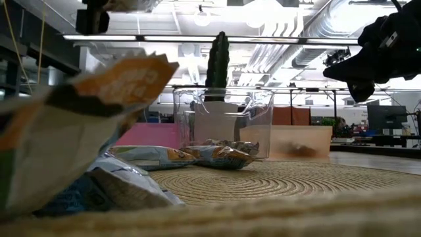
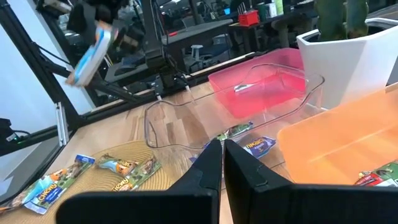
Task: Pick and place Granola Bars by type
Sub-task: Put the yellow granola bar into the pink bin
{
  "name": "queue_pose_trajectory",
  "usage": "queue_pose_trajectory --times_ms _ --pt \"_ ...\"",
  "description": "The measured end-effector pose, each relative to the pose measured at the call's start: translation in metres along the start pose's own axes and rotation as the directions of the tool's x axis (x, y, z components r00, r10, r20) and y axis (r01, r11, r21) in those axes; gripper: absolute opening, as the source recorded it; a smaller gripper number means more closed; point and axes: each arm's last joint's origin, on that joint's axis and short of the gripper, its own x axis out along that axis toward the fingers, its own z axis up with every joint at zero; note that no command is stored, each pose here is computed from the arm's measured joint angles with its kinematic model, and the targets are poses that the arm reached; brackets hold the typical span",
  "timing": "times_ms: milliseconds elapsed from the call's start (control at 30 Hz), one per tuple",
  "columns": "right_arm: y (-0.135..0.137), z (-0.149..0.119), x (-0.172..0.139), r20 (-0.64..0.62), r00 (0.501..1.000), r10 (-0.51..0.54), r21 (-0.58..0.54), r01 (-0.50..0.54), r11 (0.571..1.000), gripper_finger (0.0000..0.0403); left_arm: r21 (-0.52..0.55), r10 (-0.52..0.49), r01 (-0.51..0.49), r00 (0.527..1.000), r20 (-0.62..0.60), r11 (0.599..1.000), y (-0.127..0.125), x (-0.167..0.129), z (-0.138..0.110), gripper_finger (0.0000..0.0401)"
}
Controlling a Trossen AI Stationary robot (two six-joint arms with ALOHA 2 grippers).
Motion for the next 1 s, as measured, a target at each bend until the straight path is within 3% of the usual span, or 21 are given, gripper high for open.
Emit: queue_pose_trajectory --times_ms 233,467,800,1000 --pt "0.0 0.0 0.0 0.001 1.0 0.001 0.003 -0.001 1.0 0.0 0.002 0.024 -0.025 0.969 0.245 1.0 0.0 -0.027 0.022 0.0103" --pt "0.0 0.0 0.0 0.001 1.0 0.001 0.001 -0.001 1.0 0.0 -0.023 0.125 -0.132 0.847 0.516 0.991 0.006 -0.055 0.044 0.0103" --pt "0.0 0.0 0.0 0.003 1.0 0.002 0.001 -0.002 1.0 0.0 -0.026 0.175 -0.206 0.748 0.641 0.978 0.036 -0.087 0.1 0.0103" --pt "0.0 0.0 0.0 0.003 1.0 0.003 0.002 -0.003 1.0 0.0 -0.044 0.216 -0.244 0.746 0.63 0.969 0.061 -0.092 0.125 0.0103"
